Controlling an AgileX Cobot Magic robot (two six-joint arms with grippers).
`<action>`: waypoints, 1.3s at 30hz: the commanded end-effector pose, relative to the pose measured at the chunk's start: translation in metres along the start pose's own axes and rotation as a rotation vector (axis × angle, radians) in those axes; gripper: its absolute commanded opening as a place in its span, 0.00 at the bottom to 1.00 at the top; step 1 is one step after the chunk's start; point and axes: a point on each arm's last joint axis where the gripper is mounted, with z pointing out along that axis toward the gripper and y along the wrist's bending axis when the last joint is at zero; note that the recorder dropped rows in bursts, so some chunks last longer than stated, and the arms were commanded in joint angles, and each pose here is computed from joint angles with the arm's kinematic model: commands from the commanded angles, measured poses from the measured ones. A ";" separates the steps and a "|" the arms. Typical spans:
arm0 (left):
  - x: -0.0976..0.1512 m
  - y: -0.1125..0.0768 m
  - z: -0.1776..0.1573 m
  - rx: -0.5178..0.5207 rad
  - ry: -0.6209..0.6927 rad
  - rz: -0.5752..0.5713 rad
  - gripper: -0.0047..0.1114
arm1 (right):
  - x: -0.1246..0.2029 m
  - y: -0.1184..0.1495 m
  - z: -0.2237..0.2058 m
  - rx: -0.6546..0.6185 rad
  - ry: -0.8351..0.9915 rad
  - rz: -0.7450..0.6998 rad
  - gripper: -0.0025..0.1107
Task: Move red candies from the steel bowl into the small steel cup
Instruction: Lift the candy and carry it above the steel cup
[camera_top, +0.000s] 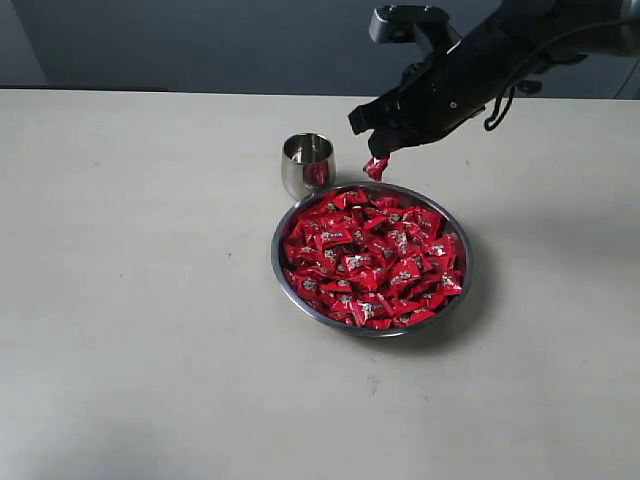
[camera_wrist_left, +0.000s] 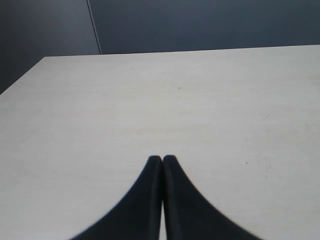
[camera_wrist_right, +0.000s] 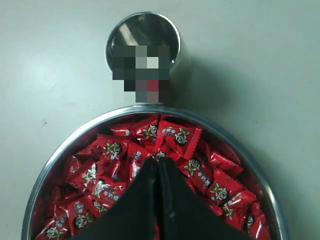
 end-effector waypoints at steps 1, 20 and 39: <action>0.001 0.000 0.000 0.004 -0.008 0.002 0.04 | -0.005 0.001 -0.005 0.011 -0.031 0.004 0.01; 0.001 0.000 0.000 0.004 -0.008 0.002 0.04 | -0.060 0.017 -0.002 -0.020 -0.172 -0.058 0.01; 0.001 0.000 0.000 0.004 -0.008 0.002 0.04 | -0.081 0.011 0.074 -0.045 -0.102 -0.116 0.01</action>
